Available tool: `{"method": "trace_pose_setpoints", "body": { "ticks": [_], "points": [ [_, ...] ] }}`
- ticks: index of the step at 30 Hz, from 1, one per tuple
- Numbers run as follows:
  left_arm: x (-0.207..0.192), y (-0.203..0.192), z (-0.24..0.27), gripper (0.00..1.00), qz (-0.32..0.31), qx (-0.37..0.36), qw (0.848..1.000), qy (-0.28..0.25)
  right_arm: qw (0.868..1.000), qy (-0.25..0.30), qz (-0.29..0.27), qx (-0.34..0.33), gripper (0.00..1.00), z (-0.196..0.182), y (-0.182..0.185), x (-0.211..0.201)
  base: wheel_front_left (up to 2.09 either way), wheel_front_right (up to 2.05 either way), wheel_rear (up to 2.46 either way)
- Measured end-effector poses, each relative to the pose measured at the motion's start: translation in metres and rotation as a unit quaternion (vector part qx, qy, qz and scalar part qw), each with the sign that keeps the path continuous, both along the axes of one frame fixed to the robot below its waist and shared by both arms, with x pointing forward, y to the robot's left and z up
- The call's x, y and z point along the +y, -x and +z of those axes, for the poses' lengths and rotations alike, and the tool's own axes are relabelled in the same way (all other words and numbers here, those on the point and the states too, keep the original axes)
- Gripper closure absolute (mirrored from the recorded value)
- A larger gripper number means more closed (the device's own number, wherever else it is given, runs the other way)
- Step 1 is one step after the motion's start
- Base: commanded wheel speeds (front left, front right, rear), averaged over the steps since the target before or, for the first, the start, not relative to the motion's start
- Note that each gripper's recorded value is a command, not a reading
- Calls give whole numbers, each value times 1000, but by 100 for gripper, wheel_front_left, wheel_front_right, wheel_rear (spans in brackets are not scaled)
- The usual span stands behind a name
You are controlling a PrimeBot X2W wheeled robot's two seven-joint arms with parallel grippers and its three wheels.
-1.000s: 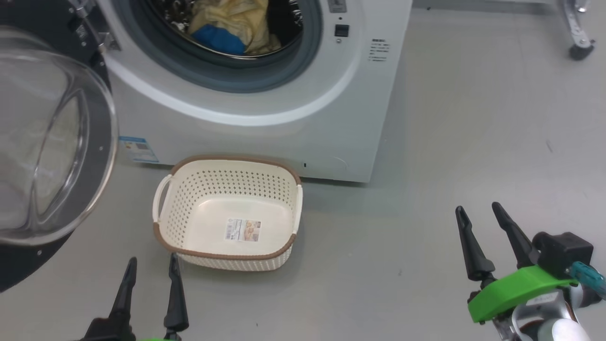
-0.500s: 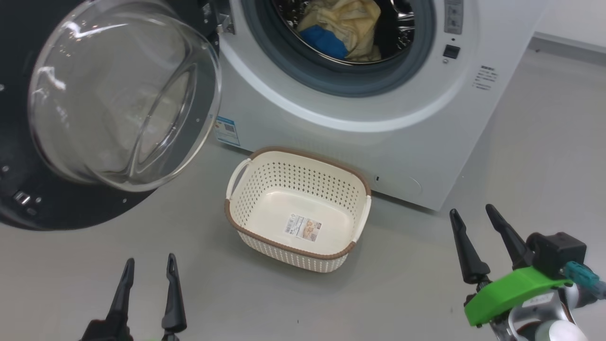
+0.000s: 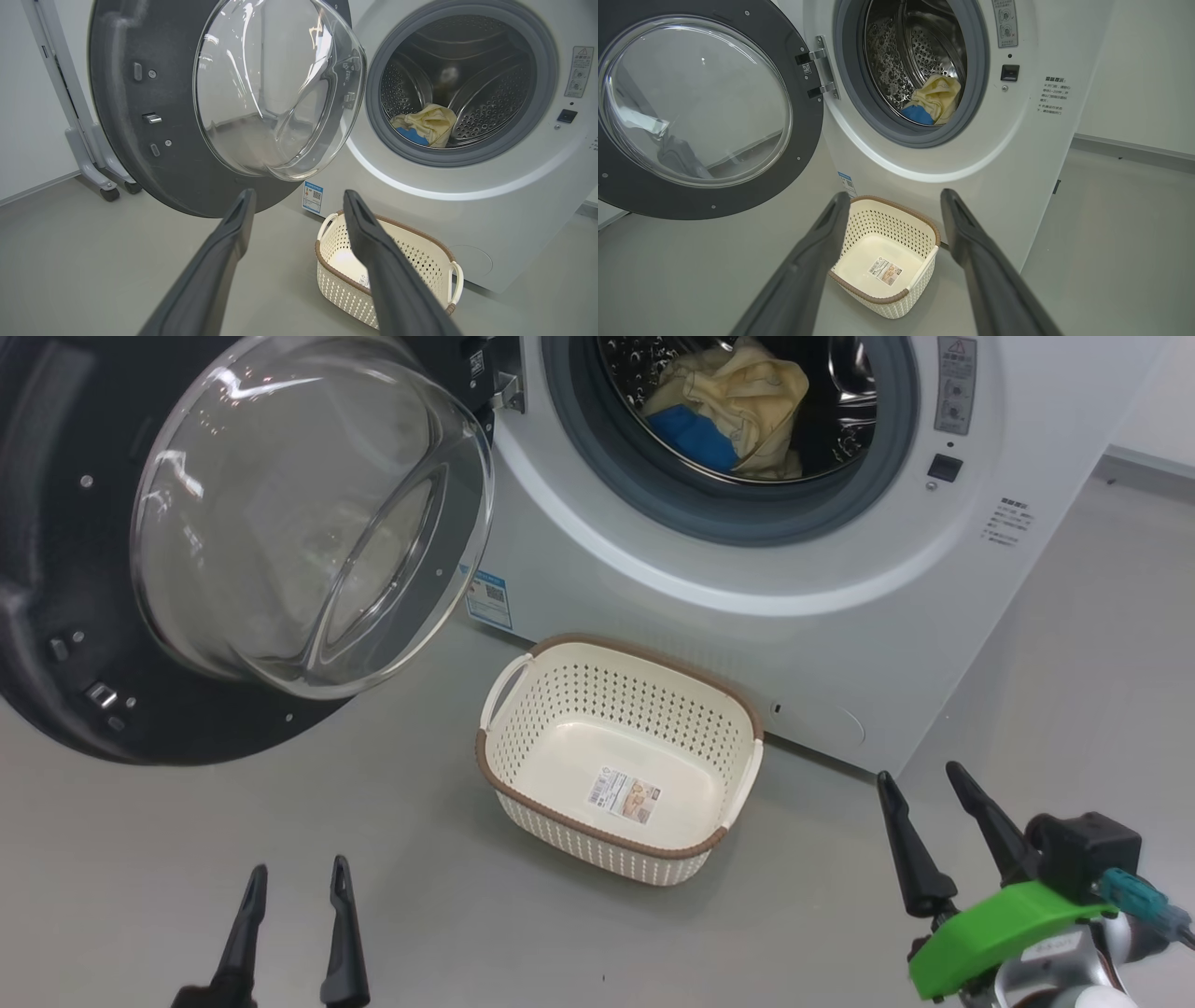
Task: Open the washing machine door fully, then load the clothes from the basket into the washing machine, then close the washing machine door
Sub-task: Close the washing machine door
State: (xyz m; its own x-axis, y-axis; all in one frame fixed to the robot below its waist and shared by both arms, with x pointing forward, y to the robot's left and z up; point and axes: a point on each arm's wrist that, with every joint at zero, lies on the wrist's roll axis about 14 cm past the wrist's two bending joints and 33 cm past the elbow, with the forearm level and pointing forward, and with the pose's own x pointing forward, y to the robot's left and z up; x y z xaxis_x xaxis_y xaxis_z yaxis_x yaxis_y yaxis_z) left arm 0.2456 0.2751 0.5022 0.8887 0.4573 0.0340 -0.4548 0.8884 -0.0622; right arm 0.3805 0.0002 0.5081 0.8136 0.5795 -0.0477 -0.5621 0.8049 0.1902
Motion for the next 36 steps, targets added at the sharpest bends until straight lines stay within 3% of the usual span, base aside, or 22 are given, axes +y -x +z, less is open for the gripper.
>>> {"method": "trace_pose_setpoints", "body": {
  "ticks": [8,9,10,11,12,17,24,26,36],
  "points": [
    [-2,-4,9,0,3,-22,1000,20,1000,1,-1,4,0,-1,-1,-1,0,0,0],
    [-2,-6,15,7,6,-37,999,28,1000,1,-1,3,0,-1,-1,-1,0,0,0],
    [-2,-8,23,38,8,-50,998,29,1000,0,-1,3,0,0,-2,-1,0,0,0],
    [0,-9,33,91,12,-68,997,32,1000,0,-1,2,0,0,-2,-1,0,0,0],
    [2,-10,44,100,16,-88,995,36,1000,0,-1,4,0,0,-3,-1,0,0,0],
    [15,-14,119,100,3,-225,973,45,1000,3,4,5,0,0,-5,2,0,0,0],
    [51,-3,216,100,-19,-411,910,59,1000,6,10,-1,0,4,-4,5,0,0,0],
    [72,-9,231,100,-25,-446,891,85,1000,11,12,-5,0,5,-4,5,0,0,0],
    [187,-44,236,100,17,-455,858,239,1000,20,-8,5,0,-3,-11,-14,0,0,0]
  ]
}}
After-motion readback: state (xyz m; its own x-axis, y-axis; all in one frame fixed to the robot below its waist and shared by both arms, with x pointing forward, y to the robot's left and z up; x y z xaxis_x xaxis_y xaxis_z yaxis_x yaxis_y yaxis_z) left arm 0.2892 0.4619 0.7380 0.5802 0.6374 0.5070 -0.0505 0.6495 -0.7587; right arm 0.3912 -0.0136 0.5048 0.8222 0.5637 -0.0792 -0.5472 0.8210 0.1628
